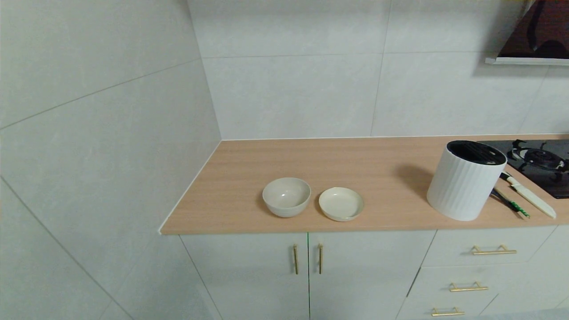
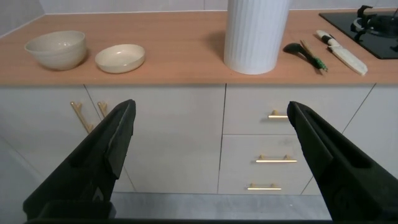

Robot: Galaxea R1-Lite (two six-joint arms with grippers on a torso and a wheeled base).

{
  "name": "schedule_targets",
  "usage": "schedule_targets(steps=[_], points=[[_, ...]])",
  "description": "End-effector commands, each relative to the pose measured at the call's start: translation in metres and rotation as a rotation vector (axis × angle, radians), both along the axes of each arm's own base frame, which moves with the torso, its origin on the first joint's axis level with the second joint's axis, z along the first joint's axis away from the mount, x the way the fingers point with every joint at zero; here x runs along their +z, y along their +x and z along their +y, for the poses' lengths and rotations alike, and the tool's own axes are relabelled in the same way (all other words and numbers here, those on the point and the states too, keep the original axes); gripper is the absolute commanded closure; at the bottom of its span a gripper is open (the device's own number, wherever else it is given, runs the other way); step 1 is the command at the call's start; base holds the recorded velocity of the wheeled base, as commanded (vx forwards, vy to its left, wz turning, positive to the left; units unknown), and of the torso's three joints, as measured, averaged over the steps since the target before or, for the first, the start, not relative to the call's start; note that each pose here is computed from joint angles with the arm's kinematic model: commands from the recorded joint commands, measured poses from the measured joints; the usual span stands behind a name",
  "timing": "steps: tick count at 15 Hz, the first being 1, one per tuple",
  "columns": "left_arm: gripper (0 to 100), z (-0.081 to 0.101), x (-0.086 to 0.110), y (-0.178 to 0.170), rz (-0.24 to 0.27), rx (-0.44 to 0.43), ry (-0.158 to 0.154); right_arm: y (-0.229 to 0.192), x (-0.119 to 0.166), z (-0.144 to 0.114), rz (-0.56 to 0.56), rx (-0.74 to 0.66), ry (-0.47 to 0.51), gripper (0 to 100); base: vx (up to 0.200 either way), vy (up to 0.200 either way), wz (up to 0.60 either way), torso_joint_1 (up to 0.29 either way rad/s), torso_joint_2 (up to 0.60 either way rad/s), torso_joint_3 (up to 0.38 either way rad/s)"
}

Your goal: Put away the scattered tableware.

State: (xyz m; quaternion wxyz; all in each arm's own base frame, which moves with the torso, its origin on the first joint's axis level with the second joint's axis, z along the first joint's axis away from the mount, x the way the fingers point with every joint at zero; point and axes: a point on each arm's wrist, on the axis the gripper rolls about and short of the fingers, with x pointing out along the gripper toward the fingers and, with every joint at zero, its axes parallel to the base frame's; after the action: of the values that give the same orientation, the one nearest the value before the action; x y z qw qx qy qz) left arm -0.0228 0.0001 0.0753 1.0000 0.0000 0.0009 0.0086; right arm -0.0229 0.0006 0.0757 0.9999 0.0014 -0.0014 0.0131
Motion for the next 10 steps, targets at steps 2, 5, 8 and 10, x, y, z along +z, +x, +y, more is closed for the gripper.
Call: schedule_targets(steps=[2, 5, 8, 10], points=[[0, 0.0000, 0.0000, 0.0000, 0.000, 0.001, 0.000, 0.0001, 0.0001, 0.0000, 0.000, 0.001, 0.000, 0, 0.000, 0.000, 0.00, -0.097, 0.22, 0.127], [0, 0.0000, 0.0000, 0.0000, 0.000, 0.001, 0.000, 0.0001, 0.0001, 0.0000, 0.000, 0.001, 0.000, 0, 0.000, 0.000, 0.00, -0.167, 0.37, 0.190], [0, 0.0000, 0.0000, 0.0000, 0.000, 0.001, 0.000, 0.0001, 0.0001, 0.0000, 0.000, 0.001, 0.000, 0, 0.000, 0.000, 0.00, -0.209, 0.45, 0.248], [0, 0.0000, 0.0000, 0.0000, 0.000, 0.001, 0.000, 0.0001, 0.0000, 0.0000, 0.001, 0.001, 0.000, 0, 0.000, 0.000, 0.00, -0.246, 0.55, 0.298]])
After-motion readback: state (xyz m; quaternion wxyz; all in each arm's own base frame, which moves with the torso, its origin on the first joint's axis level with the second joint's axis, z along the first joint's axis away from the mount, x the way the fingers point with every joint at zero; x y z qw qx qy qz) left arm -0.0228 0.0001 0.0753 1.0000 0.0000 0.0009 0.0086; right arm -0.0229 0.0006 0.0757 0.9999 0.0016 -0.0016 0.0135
